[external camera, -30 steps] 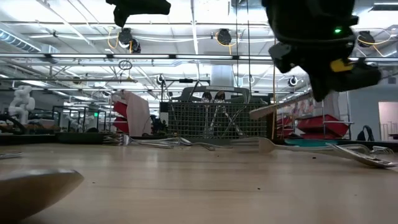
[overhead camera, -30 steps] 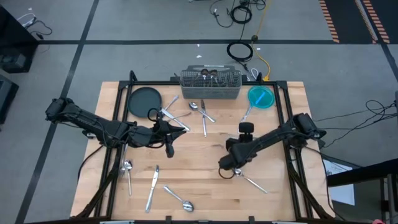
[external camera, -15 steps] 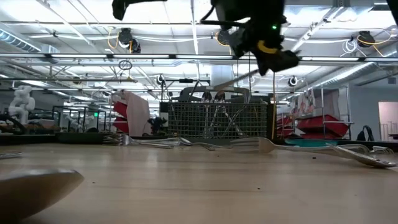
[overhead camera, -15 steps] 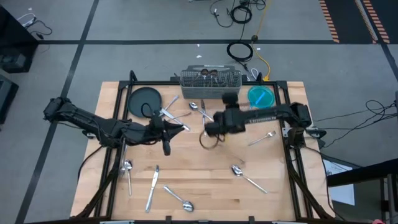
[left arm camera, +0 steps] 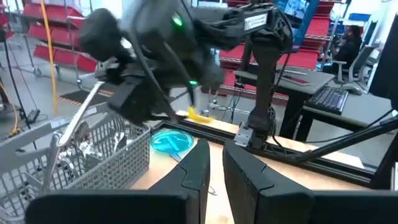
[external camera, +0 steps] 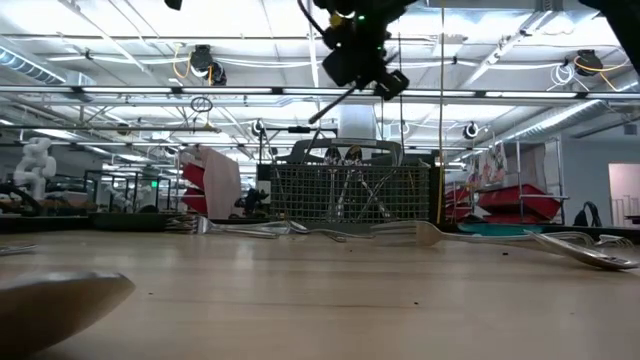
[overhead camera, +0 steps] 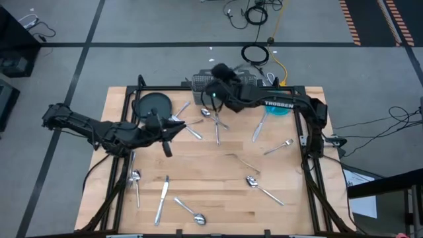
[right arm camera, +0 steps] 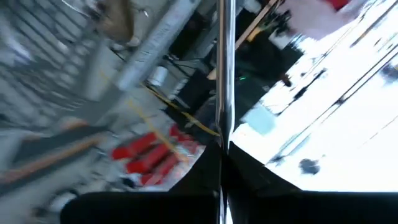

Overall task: Sort silverware
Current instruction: Put the knife into the silverware basket

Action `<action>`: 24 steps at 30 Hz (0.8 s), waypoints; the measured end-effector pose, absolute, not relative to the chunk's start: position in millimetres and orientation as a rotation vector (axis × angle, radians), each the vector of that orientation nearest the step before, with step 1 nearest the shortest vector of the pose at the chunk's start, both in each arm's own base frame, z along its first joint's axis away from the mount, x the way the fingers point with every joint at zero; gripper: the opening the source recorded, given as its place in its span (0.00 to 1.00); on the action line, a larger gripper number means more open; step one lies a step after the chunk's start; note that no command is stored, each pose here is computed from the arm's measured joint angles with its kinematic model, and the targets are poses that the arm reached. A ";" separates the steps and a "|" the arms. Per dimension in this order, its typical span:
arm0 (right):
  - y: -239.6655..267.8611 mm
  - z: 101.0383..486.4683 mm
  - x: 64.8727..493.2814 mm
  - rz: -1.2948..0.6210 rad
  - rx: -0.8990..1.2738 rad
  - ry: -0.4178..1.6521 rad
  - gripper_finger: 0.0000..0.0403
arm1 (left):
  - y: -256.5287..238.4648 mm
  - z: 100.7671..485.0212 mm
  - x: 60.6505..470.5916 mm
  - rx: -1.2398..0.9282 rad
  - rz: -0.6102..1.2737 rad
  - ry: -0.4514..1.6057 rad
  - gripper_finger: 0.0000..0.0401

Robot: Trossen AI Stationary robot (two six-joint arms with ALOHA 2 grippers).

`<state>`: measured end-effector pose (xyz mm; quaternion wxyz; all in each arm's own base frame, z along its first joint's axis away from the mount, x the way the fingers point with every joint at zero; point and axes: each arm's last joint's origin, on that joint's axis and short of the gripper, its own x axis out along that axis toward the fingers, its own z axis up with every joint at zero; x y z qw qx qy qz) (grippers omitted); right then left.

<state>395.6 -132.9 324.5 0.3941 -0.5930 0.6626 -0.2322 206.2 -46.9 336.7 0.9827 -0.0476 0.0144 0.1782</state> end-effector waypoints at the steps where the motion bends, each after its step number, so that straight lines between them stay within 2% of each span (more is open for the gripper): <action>1: -137.6 324.9 399.4 -0.564 -1.543 1.684 0.00 | -46.8 337.1 205.8 -0.094 0.358 0.027 0.13; 10: -171.9 310.3 421.5 -0.425 -1.696 1.585 0.00 | -45.9 336.9 205.5 -0.085 0.382 0.030 0.13; 14: -176.8 291.5 433.2 -0.363 -1.756 1.606 0.00 | -45.9 337.0 205.5 -0.063 0.386 0.033 0.13; 20: -186.2 276.8 444.7 -0.381 -1.796 1.592 0.00 | -45.7 337.2 205.5 -0.061 0.388 0.032 0.13; 24: -185.9 268.8 447.0 -0.276 -1.851 1.589 0.00 | -45.7 337.1 205.5 -0.036 0.388 0.037 0.13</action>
